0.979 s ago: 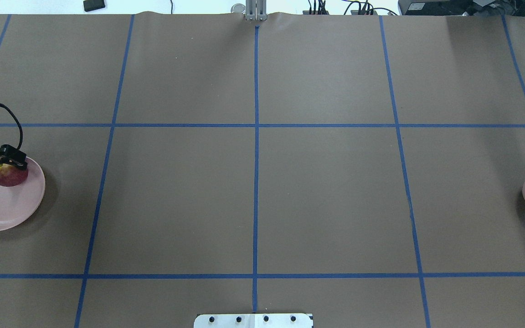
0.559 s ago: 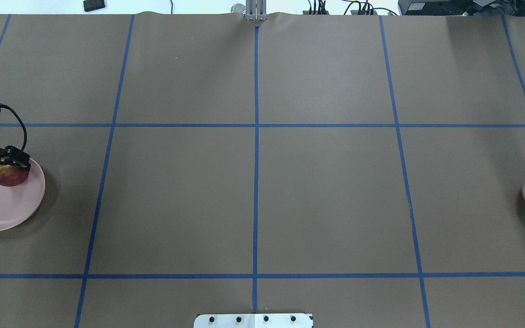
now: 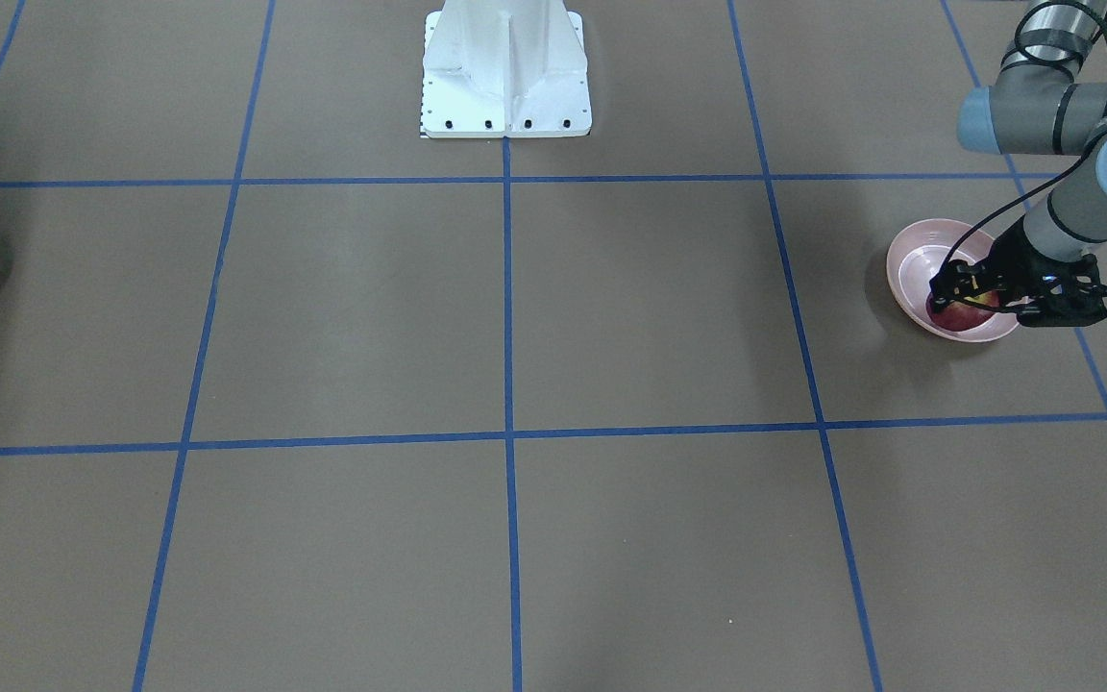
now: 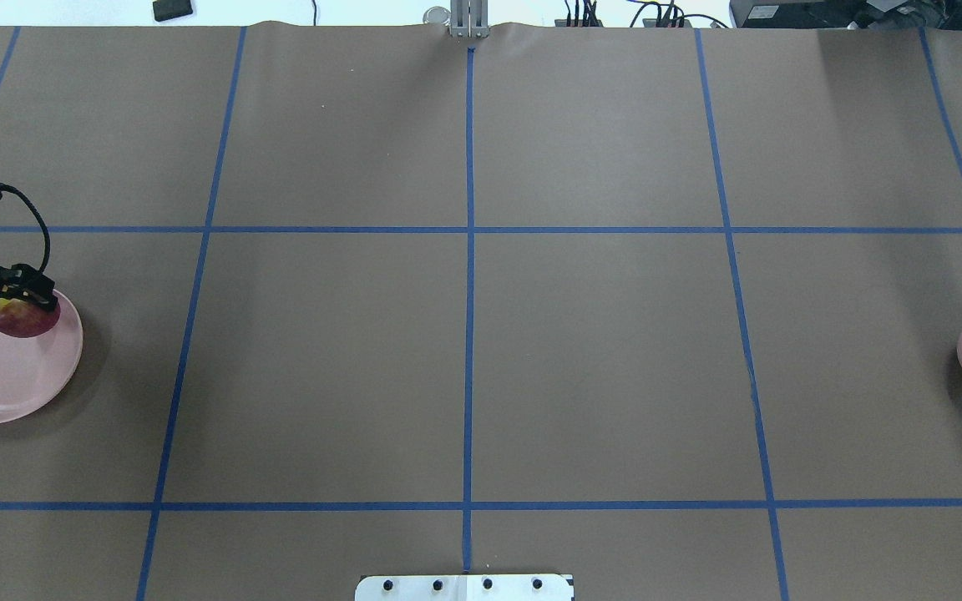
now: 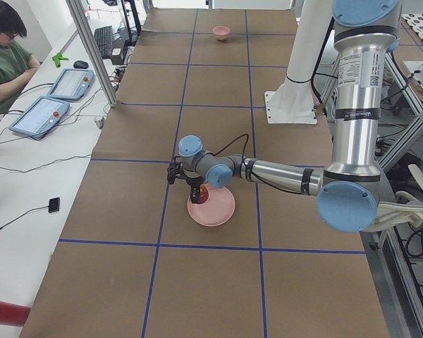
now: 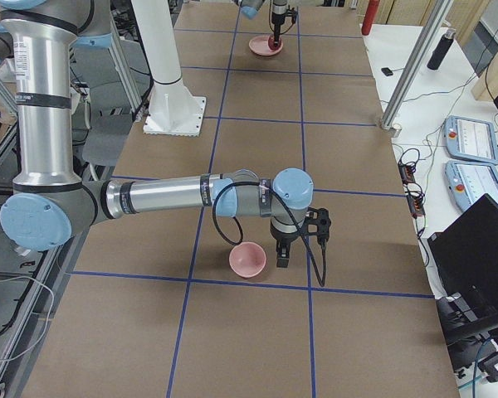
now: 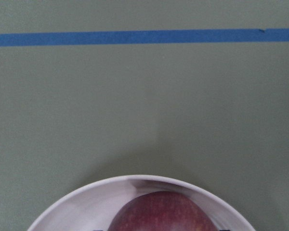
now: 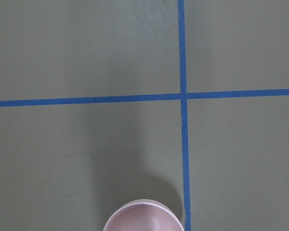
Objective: Move apple from plate to bowl
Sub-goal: 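Close the left gripper on the apple and lift it off the plate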
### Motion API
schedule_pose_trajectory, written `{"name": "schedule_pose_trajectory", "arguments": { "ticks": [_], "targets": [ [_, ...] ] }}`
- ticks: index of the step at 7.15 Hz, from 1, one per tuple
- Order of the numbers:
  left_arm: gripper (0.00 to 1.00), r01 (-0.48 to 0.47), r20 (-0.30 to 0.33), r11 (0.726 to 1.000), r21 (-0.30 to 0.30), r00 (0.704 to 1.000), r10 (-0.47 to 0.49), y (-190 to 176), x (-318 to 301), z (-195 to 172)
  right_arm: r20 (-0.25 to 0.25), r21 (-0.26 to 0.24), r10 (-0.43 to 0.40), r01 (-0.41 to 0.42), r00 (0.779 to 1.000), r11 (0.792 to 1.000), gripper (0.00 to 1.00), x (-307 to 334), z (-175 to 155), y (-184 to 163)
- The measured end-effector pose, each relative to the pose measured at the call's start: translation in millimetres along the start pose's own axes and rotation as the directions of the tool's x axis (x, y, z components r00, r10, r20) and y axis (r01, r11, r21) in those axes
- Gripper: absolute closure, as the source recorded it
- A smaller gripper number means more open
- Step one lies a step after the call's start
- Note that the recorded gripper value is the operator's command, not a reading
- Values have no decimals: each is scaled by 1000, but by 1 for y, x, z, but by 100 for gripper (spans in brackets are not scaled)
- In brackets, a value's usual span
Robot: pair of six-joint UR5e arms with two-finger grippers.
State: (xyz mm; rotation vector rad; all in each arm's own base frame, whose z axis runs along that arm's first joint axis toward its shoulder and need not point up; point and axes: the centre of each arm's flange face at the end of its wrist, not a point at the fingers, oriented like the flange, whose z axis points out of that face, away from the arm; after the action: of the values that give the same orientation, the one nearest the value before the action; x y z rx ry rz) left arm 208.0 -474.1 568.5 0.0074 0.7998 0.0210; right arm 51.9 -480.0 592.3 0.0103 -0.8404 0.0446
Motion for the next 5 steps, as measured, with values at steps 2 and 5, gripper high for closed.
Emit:
{"name": "schedule_pose_trajectory", "arguments": {
  "ticks": [2, 5],
  "targets": [
    [100, 47, 4, 999, 7, 999, -47, -12, 15, -43, 1, -9, -28, 28, 1000, 1000, 0, 2, 5, 6],
    [100, 81, 20, 997, -3, 997, -81, -48, 86, -102, 4, -80, -142, 142, 990, 987, 0, 38, 38, 50]
  ]
}}
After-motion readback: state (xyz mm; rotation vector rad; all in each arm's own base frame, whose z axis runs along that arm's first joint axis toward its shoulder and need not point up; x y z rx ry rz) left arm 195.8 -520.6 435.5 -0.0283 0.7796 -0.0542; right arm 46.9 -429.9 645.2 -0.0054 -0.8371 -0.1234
